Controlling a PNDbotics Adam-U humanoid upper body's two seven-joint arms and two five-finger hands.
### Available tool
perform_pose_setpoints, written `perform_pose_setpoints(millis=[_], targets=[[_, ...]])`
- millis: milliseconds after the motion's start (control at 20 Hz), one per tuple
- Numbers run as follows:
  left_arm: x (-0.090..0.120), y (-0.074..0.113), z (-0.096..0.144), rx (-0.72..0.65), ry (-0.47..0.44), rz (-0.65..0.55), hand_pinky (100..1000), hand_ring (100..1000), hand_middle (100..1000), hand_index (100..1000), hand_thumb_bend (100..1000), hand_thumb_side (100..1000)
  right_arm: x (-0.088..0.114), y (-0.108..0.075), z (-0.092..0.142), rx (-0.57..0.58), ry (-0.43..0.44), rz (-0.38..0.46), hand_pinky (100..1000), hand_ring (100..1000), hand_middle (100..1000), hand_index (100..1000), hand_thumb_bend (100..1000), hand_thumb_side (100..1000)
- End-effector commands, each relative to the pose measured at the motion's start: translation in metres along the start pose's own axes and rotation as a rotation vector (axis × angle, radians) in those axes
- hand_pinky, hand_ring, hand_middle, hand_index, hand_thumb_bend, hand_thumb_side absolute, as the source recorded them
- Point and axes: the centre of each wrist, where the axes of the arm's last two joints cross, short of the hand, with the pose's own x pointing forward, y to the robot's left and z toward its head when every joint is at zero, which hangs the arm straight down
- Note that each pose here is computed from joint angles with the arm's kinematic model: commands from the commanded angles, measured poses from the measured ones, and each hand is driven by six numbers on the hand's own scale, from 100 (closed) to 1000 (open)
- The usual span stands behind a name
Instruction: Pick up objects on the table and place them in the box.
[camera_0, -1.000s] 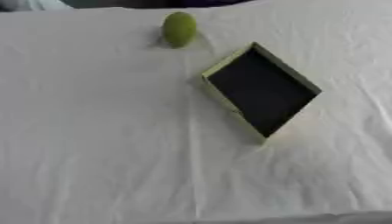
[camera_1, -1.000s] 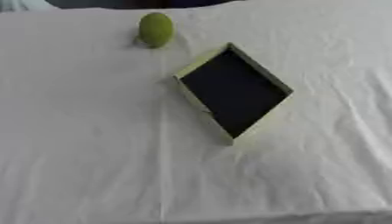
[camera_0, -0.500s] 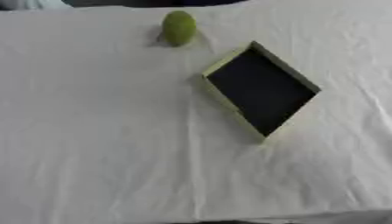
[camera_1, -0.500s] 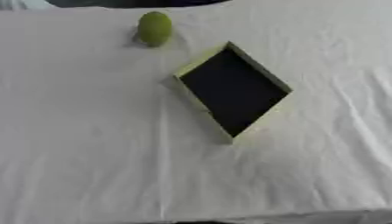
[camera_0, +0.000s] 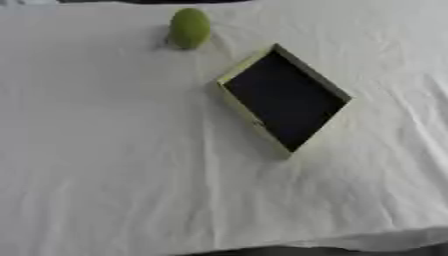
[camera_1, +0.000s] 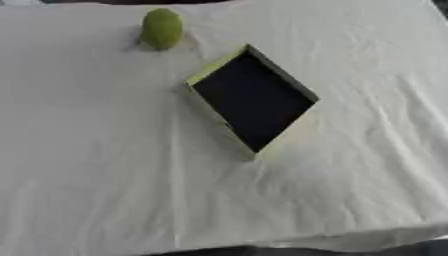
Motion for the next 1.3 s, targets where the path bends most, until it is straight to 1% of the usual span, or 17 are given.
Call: perform_pose_setpoints(millis=[50,200,350,450,500,550,700,800,850,1050,1150,1250,1300], targets=[[0.004,0.006,-0.003,0.043,-0.045,0.017,764,826,667,747,269,392,-0.010,0.015,-0.012,0.072,0.051,0.013,846,826,837,881,115,435],[0.001,0.004,0.002,0.060,-0.063,0.043,764,826,667,747,276,390,-0.017,0.032,-0.024,0.150,0.104,0.021,839,834,855,881,135,468],[0.000,0.002,0.003,0.083,-0.079,0.070,764,825,666,746,284,386,-0.028,0.043,-0.029,0.217,0.129,0.040,838,837,858,885,145,496],[0.000,0.001,0.004,0.093,-0.084,0.084,764,825,666,745,288,384,-0.037,0.050,-0.031,0.265,0.136,0.055,842,845,864,892,172,518],[0.000,0.001,0.004,0.095,-0.086,0.089,764,825,666,745,288,385,-0.041,0.053,-0.032,0.288,0.138,0.062,844,850,868,898,200,521],[0.000,0.000,0.004,0.096,-0.086,0.093,764,825,666,745,289,386,-0.045,0.058,-0.033,0.317,0.138,0.070,847,857,873,905,234,518],[0.000,-0.001,0.005,0.099,-0.084,0.102,763,826,665,745,286,387,-0.057,0.075,-0.037,0.416,0.138,0.096,857,871,882,919,295,508],[-0.001,-0.001,0.006,0.098,-0.082,0.104,763,826,665,745,285,389,-0.064,0.084,-0.039,0.476,0.137,0.111,859,872,883,921,300,505],[-0.001,-0.001,0.006,0.098,-0.080,0.105,763,827,665,744,282,392,-0.068,0.088,-0.041,0.503,0.137,0.117,865,876,888,929,317,498],[-0.002,-0.002,0.008,0.100,-0.071,0.110,763,828,665,744,278,396,-0.081,0.107,-0.045,0.615,0.134,0.132,880,883,889,936,323,476],[-0.002,-0.002,0.008,0.101,-0.069,0.111,763,828,665,744,278,396,-0.089,0.112,-0.046,0.659,0.140,0.138,880,883,889,936,323,476],[-0.002,-0.002,0.008,0.101,-0.068,0.112,763,828,665,744,278,396,-0.096,0.112,-0.046,0.694,0.145,0.147,880,883,889,936,323,476],[-0.002,-0.002,0.009,0.102,-0.066,0.112,762,829,664,743,273,403,-0.098,0.112,-0.045,0.710,0.143,0.153,890,890,883,943,326,448]])
